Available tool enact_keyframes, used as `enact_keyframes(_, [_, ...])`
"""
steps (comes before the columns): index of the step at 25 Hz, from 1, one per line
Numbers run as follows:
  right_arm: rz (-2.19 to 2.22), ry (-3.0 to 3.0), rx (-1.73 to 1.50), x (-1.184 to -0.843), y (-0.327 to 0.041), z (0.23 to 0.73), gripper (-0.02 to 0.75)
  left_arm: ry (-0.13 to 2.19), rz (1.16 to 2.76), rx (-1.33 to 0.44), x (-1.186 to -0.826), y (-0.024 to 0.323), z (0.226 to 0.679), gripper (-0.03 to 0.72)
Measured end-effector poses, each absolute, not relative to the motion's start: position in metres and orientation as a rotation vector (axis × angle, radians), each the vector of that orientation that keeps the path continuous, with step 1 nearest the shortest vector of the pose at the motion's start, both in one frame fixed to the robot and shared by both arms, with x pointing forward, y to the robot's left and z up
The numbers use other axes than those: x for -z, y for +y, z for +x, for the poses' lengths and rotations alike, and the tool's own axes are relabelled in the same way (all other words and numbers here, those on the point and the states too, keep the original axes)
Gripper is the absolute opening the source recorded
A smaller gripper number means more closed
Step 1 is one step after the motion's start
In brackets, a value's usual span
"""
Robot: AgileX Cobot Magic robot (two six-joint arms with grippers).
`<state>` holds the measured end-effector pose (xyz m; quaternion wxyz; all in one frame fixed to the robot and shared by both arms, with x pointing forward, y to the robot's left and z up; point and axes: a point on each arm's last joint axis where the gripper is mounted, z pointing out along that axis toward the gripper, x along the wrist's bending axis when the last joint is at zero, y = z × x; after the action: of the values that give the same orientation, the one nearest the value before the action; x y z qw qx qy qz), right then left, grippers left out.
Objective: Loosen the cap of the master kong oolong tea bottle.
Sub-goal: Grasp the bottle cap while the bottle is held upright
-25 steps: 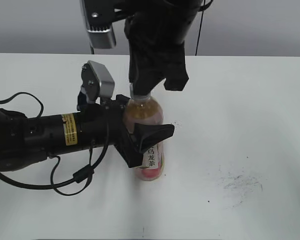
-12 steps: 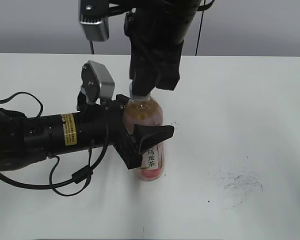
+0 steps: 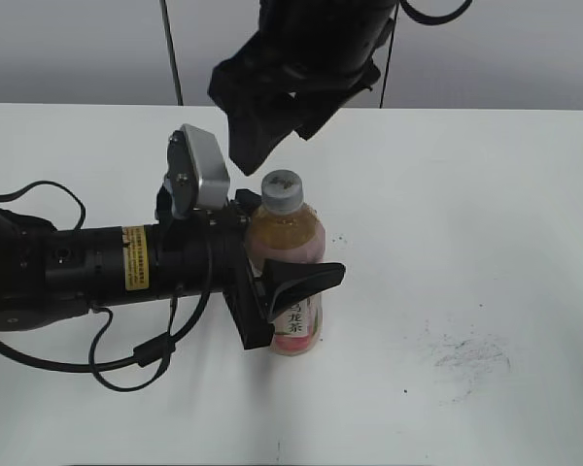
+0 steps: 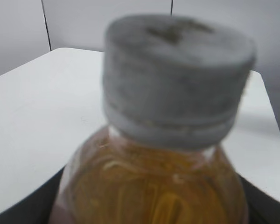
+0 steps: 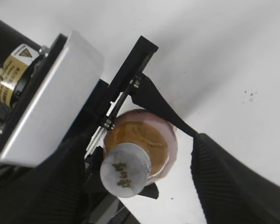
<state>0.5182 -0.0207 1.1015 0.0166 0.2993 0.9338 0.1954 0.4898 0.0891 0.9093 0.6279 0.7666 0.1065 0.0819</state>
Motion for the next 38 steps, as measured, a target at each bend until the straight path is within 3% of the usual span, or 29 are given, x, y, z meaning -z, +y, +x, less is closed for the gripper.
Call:
enact_keyframes(18, [1.204, 2.925, -0.549, -1.083, -0.027, 0.506, 0.520, 0.242, 1.756, -0.189, -0.909, 0.089, 0.490, 0.448])
enact_keyframes(25, [1.212, 2.933, -0.553, -1.082, -0.026, 0.506, 0.438, 0.242, 1.756, -0.189, -0.909, 0.089, 0.490, 0.448])
enact_keyframes(38, [1.199, 2.940, -0.547, -1.080, -0.025, 0.506, 0.427, 0.242, 1.756, -0.189, -0.909, 0.089, 0.490, 0.448])
